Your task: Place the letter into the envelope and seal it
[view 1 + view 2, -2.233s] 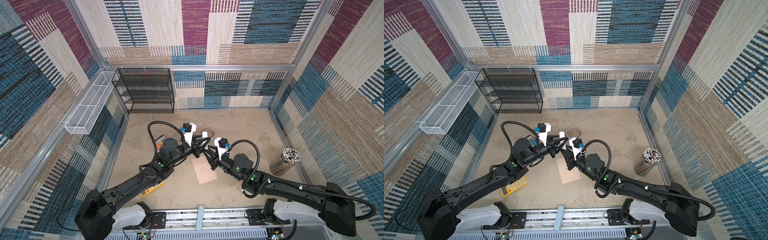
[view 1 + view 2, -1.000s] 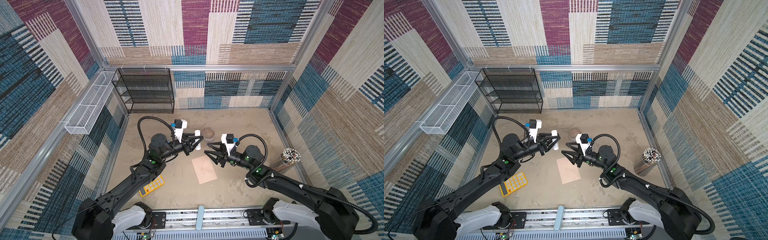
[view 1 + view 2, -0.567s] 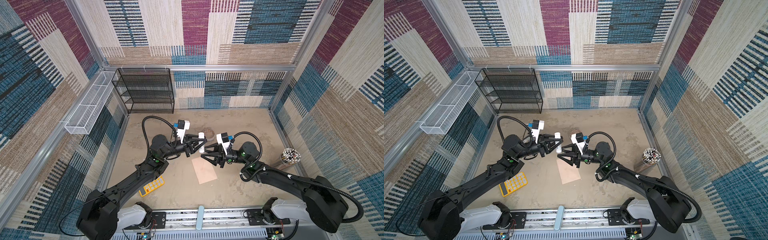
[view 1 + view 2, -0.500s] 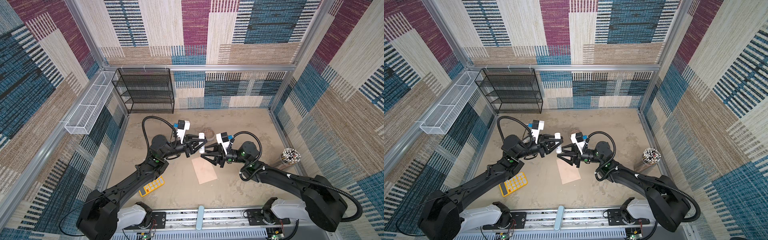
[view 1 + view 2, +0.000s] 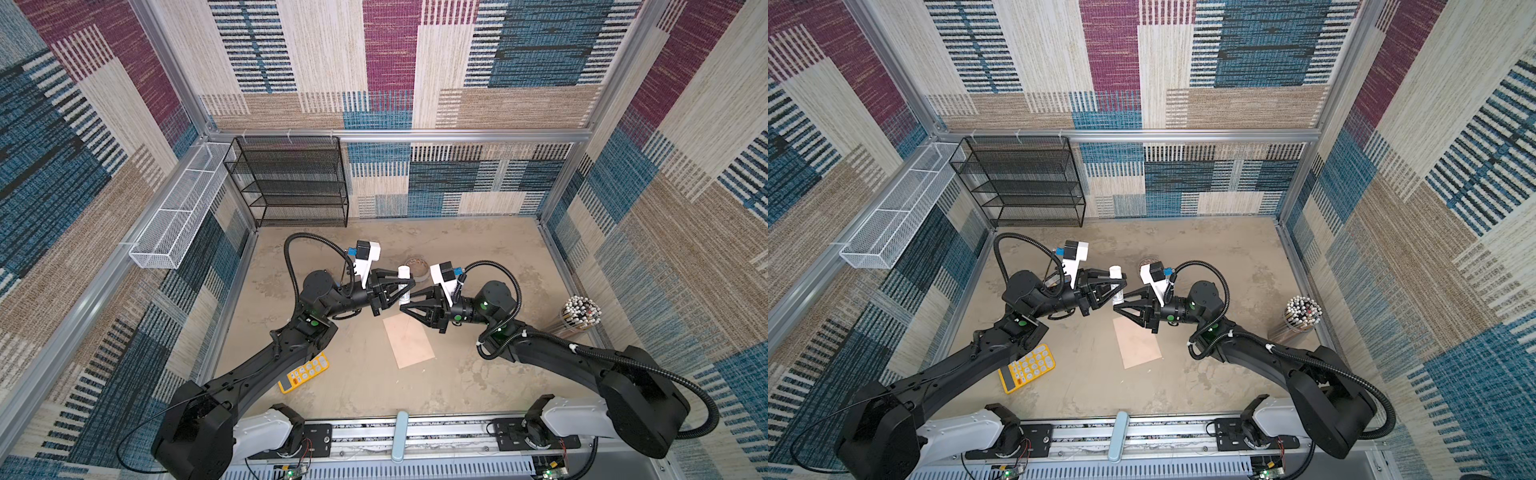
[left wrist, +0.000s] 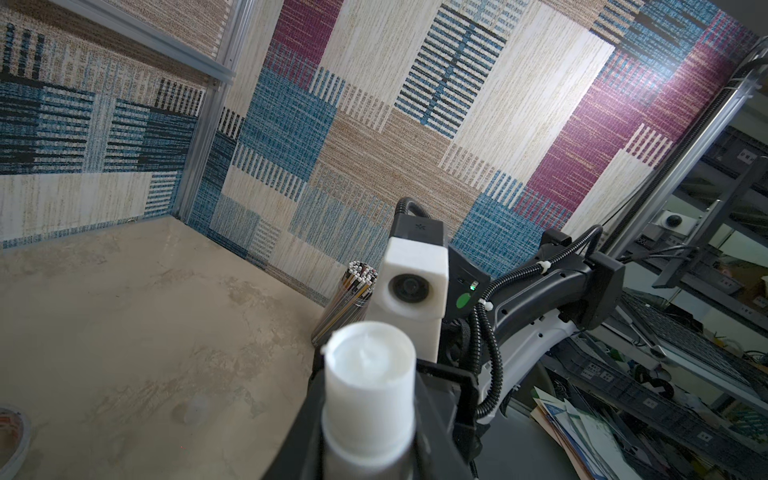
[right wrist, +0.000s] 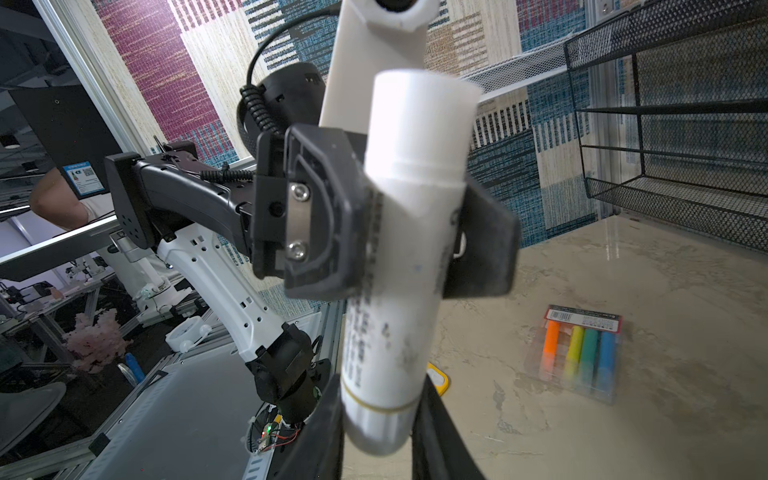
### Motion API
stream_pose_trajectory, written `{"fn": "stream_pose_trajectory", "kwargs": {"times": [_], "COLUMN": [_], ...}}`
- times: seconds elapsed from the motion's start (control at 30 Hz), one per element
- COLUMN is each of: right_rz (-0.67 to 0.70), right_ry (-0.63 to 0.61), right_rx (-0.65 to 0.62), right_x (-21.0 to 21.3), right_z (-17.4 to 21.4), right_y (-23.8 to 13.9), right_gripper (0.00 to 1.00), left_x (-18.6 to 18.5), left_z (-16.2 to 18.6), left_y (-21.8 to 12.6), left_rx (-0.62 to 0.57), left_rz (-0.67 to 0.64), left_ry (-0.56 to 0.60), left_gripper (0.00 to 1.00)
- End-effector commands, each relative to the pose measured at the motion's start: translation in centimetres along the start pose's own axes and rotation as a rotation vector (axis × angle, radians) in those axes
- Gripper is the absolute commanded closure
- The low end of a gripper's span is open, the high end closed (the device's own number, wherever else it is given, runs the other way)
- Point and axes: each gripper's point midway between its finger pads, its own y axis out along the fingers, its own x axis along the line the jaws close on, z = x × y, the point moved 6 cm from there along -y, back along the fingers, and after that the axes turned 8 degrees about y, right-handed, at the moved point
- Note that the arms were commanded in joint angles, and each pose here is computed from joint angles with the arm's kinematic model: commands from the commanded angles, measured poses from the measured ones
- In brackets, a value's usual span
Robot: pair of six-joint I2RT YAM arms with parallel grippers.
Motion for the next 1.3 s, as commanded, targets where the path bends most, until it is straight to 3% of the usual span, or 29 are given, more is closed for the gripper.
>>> {"fn": "stream_pose_trajectory", "kwargs": {"times": [0.0,0.33,0.77,1.27], "right_rz": [-0.038,0.090,0.399,0.608], "right_ry": [-0.034,-0.023,-0.124,-0.192], "right_rx": [-0.027,-0.091,-0.268,-0.360], "right_x": [0.9,0.7,2.4,3.5], "right_z": [-1.0,-2.3,-3.3,-3.0], "right_y": [0.1,-0.6,-0.7,2.0], "right_gripper": [0.78,0.85,0.84,0.81], "left_x": [0.1,0.3,0.8,1.3], "left_z": [0.5,2.7,4.2,4.6], "left_y": [0.1,0.1,0.3,-0.2], "left_rx": [0.024,0.121,0.159,0.149], "left_rz": [-0.032,-0.159,-0.293,-0.366], "left_ry": [0.033,0.076,0.116,0.109], "left_gripper": [1.00,1.00,1.00,1.00]}}
